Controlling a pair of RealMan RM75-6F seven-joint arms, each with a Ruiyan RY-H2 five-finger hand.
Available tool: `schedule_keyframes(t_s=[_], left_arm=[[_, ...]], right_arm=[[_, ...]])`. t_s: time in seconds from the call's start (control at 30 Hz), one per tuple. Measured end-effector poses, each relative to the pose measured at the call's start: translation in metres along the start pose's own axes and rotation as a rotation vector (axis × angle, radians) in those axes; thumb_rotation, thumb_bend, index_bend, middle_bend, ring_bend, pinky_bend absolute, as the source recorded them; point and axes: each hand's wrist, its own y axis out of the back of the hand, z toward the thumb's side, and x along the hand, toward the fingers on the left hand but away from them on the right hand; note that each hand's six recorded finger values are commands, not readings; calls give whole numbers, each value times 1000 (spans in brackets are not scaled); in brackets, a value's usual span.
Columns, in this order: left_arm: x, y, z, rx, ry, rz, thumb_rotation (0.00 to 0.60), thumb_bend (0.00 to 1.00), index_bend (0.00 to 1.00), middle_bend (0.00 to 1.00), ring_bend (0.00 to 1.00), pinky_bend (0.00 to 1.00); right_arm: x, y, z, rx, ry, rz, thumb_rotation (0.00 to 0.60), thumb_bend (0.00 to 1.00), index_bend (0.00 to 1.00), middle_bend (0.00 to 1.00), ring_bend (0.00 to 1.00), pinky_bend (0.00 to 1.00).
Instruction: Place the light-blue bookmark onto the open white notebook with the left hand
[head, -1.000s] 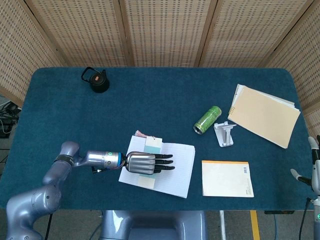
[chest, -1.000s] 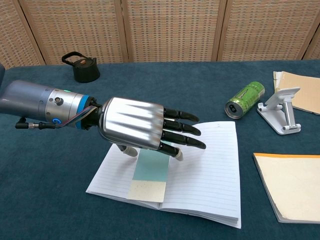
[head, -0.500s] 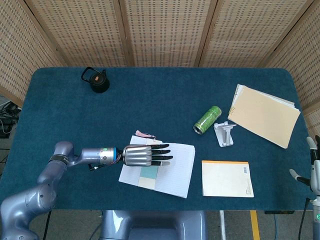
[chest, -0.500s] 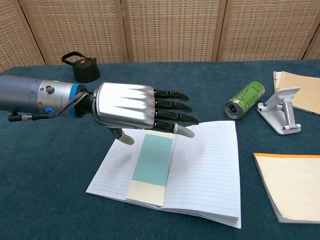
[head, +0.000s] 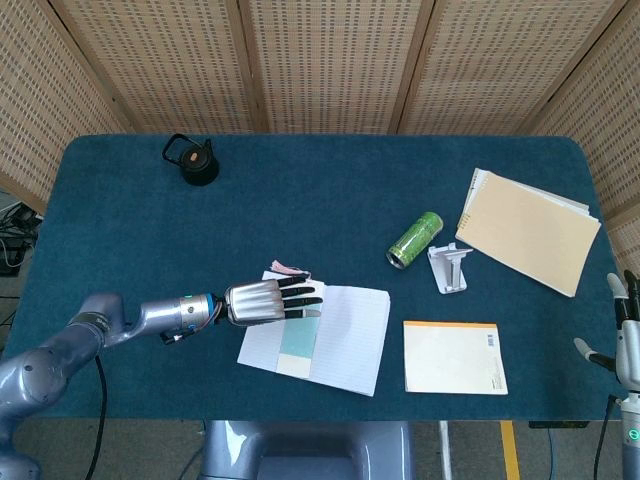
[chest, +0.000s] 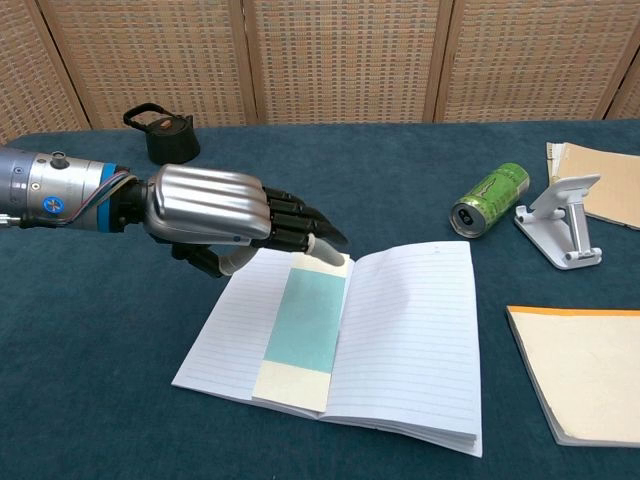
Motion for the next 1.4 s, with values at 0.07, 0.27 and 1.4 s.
schedule_keyframes(t_s=[0.07,0.27,1.4], left_arm=[[-4,1,2,-2,7,-32,600,1000,133,0,0,152],[-6,-4,8,27,19,-118,600,1000,171,29,19,178],[21,-20,-1,81,79,-198,600,1000,175,36,27,183]], right_arm=[[0,0,1,0,2,-1,600,103,21,0,0,0],[0,2,1,-3,3,-6,600,103,21,0,0,0],[-1,0,-2,-2,-6,-1,600,103,21,0,0,0]])
